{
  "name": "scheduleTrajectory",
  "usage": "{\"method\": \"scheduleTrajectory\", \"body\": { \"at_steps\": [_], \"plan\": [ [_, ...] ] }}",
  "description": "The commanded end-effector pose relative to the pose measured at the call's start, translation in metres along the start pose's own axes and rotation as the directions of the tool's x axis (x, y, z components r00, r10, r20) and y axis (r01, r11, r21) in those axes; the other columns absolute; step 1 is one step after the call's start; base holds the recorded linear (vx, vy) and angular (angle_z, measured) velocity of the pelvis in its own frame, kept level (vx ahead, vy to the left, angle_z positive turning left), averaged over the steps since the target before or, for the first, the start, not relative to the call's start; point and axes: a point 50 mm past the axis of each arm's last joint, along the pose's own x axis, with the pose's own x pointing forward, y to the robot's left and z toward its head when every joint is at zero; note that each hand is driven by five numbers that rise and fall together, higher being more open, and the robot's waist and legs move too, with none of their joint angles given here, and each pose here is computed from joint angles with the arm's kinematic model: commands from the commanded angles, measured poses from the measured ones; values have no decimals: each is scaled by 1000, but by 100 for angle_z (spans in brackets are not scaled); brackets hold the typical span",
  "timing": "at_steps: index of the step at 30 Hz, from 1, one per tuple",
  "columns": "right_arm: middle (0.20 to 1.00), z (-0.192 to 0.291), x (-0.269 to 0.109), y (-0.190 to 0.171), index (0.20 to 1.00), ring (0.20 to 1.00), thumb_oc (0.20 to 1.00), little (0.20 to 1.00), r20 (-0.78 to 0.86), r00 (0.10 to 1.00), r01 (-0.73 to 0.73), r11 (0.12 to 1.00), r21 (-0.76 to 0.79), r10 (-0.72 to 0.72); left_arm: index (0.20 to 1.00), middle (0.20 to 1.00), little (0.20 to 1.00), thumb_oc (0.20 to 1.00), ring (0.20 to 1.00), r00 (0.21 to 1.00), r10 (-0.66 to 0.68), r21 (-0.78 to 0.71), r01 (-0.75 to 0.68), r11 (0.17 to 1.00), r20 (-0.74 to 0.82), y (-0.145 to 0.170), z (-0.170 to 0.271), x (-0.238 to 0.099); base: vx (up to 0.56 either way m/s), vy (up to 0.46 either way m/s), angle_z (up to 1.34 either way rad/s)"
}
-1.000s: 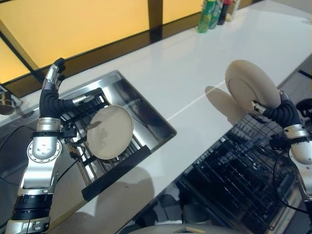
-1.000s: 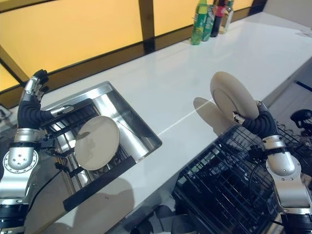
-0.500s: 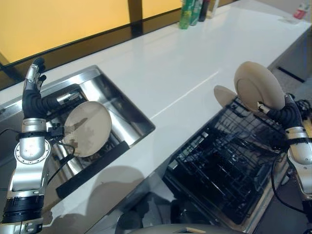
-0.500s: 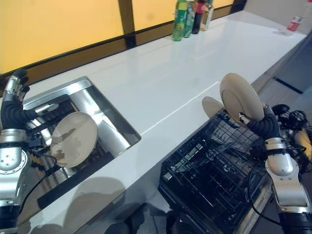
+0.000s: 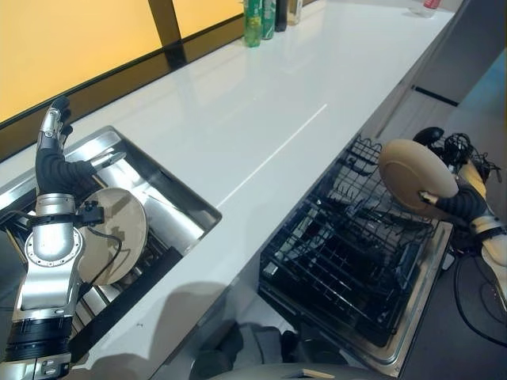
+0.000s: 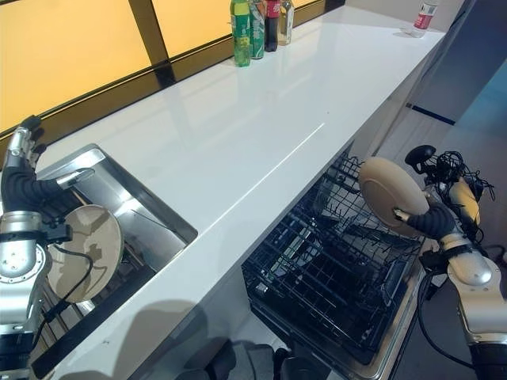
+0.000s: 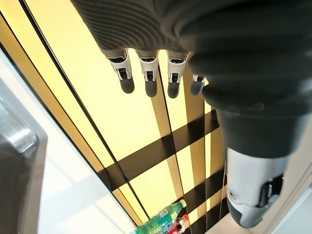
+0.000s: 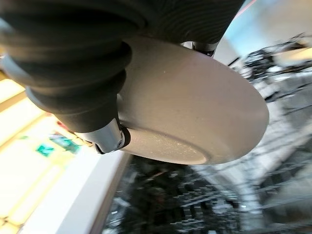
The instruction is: Pick up plates and place into dishwasher.
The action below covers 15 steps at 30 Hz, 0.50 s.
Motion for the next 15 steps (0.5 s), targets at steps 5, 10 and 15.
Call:
{"method": "scheduleTrajectory", "body": {
  "at_steps": [5, 10, 15],
  "plan": [
    [200, -10, -15, -21, 200, 200, 200, 200, -83, 989, -130, 984, -118, 121, 1000, 1000, 1000, 1000, 1000, 993, 86, 51, -90, 995, 76, 28, 8, 4, -49, 30, 2],
    [200, -6, -7, -4, 200, 200, 200, 200, -59, 961, -274, 958, -85, 269, 1000, 1000, 1000, 1000, 1000, 994, 62, 46, -66, 997, 86, 19, 9, 8, -13, 3, 0],
    [200, 5, 2, 17, 200, 200, 200, 200, 42, 930, -365, 931, -2, 365, 1000, 1000, 1000, 1000, 1000, 995, 37, 37, -40, 999, 88, 9, 8, 10, -4, 12, 1]
  ]
}}
